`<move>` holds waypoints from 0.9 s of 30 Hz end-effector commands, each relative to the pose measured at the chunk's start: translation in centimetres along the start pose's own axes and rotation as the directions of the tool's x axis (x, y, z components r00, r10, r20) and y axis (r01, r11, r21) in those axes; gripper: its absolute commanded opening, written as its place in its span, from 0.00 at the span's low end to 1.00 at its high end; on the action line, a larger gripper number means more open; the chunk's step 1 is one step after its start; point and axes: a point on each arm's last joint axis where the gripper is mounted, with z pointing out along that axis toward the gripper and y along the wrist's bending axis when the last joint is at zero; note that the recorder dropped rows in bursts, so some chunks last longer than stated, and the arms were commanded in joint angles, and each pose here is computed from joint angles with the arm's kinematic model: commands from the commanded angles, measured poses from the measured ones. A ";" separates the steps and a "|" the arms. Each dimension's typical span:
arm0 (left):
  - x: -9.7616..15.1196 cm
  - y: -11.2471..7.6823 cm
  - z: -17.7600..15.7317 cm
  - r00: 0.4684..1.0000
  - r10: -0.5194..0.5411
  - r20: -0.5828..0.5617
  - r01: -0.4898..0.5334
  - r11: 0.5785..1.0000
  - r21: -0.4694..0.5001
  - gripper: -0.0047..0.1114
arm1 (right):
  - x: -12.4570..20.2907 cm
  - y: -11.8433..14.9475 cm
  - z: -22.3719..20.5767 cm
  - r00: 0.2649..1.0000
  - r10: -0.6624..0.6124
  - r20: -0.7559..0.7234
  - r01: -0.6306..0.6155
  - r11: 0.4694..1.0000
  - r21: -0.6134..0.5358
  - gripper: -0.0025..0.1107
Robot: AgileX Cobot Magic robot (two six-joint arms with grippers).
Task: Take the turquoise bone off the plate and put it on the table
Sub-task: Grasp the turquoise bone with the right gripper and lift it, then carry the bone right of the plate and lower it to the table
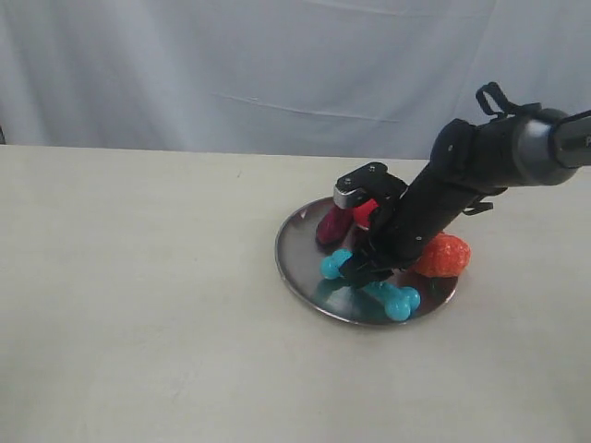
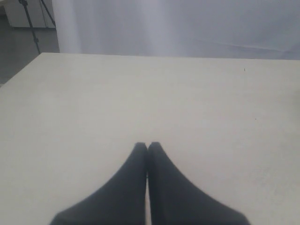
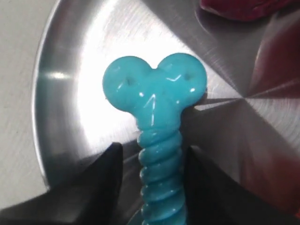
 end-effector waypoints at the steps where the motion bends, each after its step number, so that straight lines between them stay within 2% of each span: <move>1: 0.0 0.0 0.0 1.000 -0.004 0.004 0.004 1.000 0.008 0.04 | -0.2 -0.1 -0.1 1.000 -0.017 0.006 0.017 1.000 0.013 0.12; 2: 0.0 0.0 0.0 1.000 -0.004 0.004 0.004 1.000 0.008 0.04 | -0.2 0.0 -0.2 1.000 -0.020 0.003 0.020 1.000 0.008 0.02; 6: 0.0 0.0 0.0 1.000 -0.004 0.004 0.004 1.000 0.008 0.04 | -0.8 0.4 -1.5 0.999 -0.013 0.041 0.012 1.000 0.013 0.02; 8: 0.0 0.0 0.0 1.000 -0.004 0.004 0.004 1.000 0.008 0.04 | -1.5 0.8 -3.5 0.995 -0.002 0.097 0.000 1.000 0.016 0.02; 14: 0.0 0.0 0.0 1.000 -0.004 0.004 0.004 1.000 0.008 0.04 | -3.0 2.2 -12.7 0.950 0.029 0.309 -0.061 0.994 0.092 0.02; 22: 0.0 0.0 0.0 1.000 -0.004 0.004 0.004 1.000 0.008 0.04 | -1.4 1.6 -23.6 0.795 0.163 0.584 -0.291 0.947 0.133 0.02; 25: 0.0 0.0 0.0 1.000 -0.004 0.004 0.004 1.000 0.008 0.04 | 0.2 0.6 -26.5 0.735 0.220 0.642 -0.388 0.912 0.132 0.02; 27: 0.0 0.0 0.0 1.000 -0.004 0.004 0.004 1.000 0.008 0.04 | 1.4 -0.4 -27.7 0.721 0.247 0.648 -0.439 0.886 0.151 0.02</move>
